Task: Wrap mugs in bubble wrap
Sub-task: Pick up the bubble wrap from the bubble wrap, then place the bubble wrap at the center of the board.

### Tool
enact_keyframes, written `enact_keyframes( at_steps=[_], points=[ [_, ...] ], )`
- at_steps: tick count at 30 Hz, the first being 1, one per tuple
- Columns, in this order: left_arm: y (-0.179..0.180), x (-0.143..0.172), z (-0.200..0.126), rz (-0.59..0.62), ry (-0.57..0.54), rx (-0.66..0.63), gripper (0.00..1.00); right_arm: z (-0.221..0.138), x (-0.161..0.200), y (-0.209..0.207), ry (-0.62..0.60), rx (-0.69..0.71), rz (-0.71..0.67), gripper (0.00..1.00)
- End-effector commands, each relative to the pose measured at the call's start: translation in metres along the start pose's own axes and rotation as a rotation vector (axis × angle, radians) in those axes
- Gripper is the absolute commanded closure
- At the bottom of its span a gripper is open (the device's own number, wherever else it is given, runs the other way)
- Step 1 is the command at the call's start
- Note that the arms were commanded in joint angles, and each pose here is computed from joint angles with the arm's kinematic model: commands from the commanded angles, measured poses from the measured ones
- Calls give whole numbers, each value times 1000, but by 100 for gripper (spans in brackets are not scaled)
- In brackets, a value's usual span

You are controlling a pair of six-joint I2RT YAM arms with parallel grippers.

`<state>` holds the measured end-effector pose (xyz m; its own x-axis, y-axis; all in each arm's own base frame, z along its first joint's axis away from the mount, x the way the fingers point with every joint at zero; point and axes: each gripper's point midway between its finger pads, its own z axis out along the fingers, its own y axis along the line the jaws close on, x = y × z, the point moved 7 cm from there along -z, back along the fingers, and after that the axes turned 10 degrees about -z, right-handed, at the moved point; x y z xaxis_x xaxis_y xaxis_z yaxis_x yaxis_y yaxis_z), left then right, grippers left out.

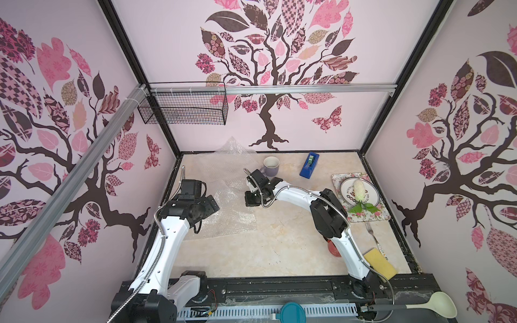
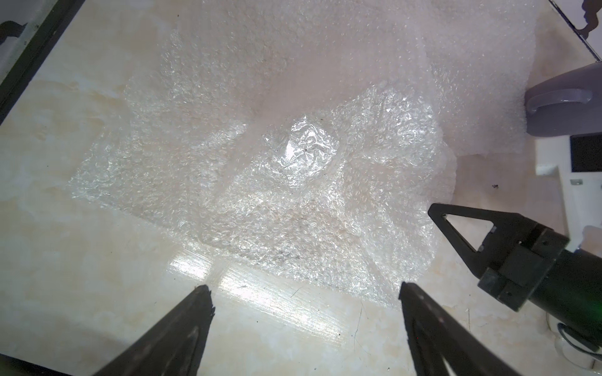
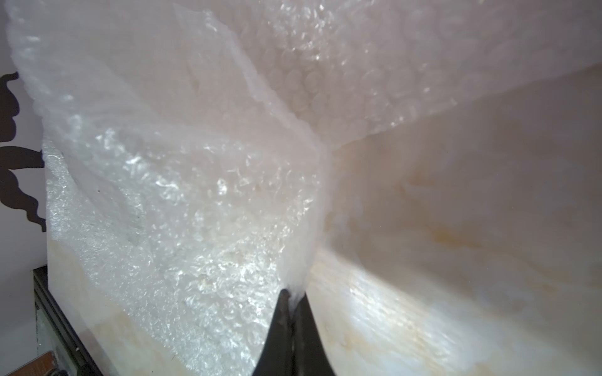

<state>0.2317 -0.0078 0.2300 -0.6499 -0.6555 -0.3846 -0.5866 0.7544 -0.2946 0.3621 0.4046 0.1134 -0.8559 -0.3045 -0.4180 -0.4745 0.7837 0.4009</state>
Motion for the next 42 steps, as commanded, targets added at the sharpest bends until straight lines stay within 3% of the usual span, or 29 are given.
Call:
enact_keyframes(
  at_steps=[1,7,13,21,28,42],
  points=[
    [-9,-14,-12,14,-60,25,8,-72,-29,23,-142,27,-28,100],
    [-23,-19,-11,-6,-43,100,9,-171,-2,9,-208,154,30,100],
    [-35,-12,2,-22,6,159,13,-214,63,-32,-232,227,138,100],
    [-68,27,22,74,105,199,18,-210,122,-89,-173,318,238,100],
    [-72,63,39,136,192,172,26,-189,161,-130,-66,416,242,100],
    [-57,100,67,225,316,187,37,-168,158,-150,-24,472,117,96]
  ],
)
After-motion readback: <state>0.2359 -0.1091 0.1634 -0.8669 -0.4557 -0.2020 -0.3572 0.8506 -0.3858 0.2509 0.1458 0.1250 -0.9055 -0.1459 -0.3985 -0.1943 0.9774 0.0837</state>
